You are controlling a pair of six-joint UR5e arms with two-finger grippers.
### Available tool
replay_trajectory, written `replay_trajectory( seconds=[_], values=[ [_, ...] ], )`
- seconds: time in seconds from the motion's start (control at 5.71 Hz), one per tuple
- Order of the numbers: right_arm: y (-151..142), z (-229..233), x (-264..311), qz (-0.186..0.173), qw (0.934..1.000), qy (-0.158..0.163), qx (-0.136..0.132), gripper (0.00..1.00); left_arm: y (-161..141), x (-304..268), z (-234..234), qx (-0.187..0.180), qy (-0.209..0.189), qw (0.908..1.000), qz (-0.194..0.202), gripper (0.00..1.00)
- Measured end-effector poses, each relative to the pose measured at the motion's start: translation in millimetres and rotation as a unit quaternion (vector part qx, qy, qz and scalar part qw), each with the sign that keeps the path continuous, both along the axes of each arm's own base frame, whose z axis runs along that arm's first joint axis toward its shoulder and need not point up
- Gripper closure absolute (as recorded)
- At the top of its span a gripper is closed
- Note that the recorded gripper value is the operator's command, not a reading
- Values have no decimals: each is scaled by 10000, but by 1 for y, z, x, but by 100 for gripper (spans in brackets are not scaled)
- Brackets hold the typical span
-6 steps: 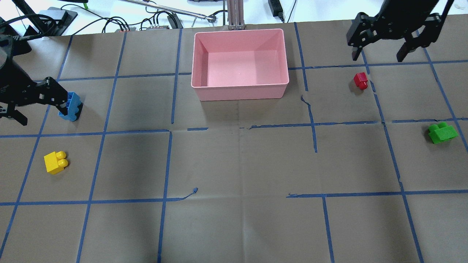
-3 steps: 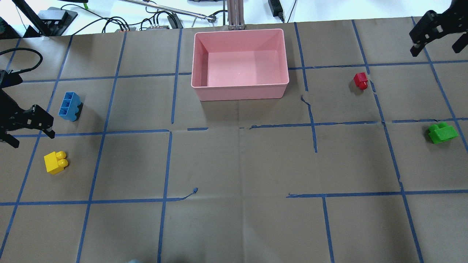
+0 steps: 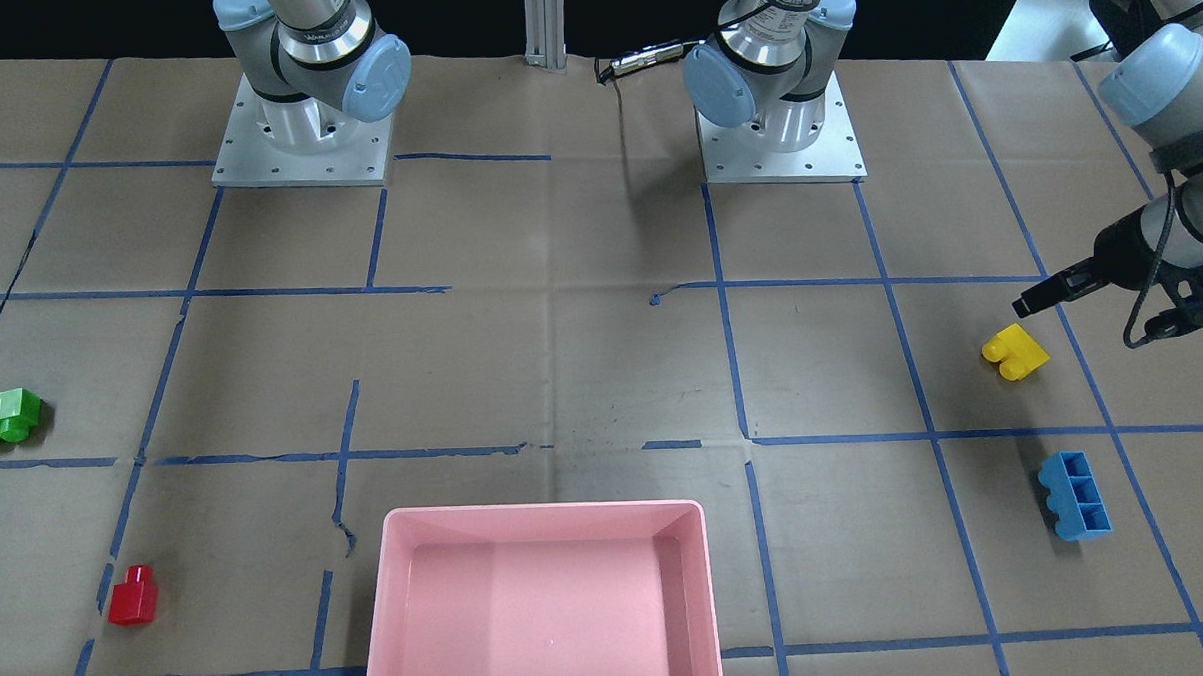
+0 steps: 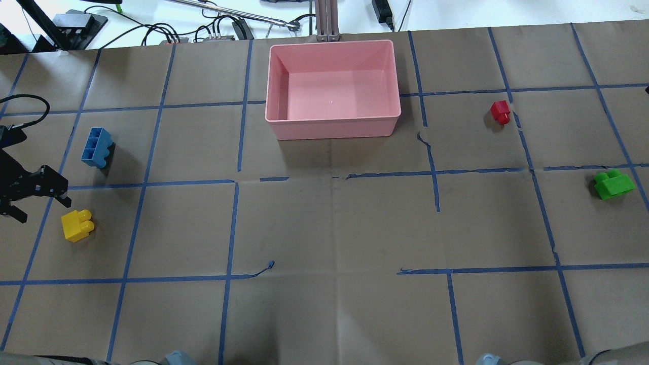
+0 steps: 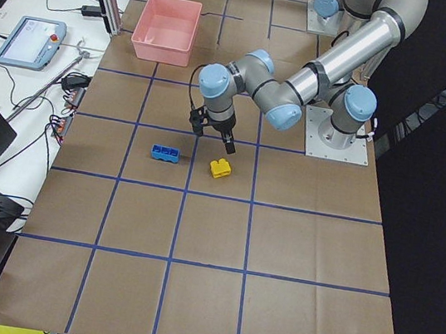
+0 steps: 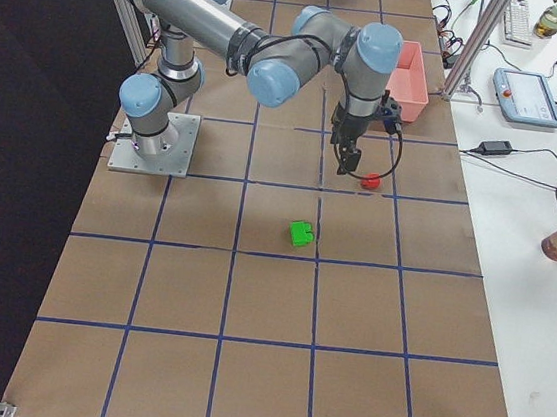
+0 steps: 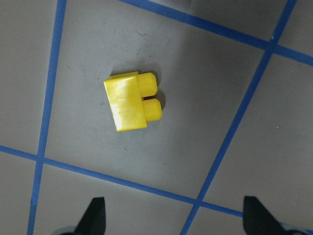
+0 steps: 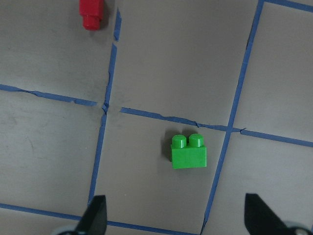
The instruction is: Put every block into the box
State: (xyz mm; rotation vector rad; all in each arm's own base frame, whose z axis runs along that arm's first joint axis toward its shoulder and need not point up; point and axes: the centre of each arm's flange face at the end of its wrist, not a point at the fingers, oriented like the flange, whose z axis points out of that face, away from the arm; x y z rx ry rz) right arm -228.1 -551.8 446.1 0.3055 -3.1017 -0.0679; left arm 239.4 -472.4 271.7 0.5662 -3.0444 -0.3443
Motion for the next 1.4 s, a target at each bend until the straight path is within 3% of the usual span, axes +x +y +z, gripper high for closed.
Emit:
replay_trajectory(
  seconds=[0.7, 1.05, 1.23, 1.4],
  values=[
    [18, -164, -42, 75, 9999, 97, 72, 0, 1, 0, -69, -424, -189, 9989, -92, 7],
    [16, -233, -44, 120, 9996, -41, 238, 0, -1, 7, -93, -237, -308, 9991, -172, 8],
    [14, -253, -46, 127, 9995, -62, 296, 0, 0, 8, -98, -168, -340, 9991, -195, 33],
    [13, -265, -47, 121, 9993, -86, 346, 1, 0, 9, -100, -139, -329, 9989, -290, 66]
  ],
)
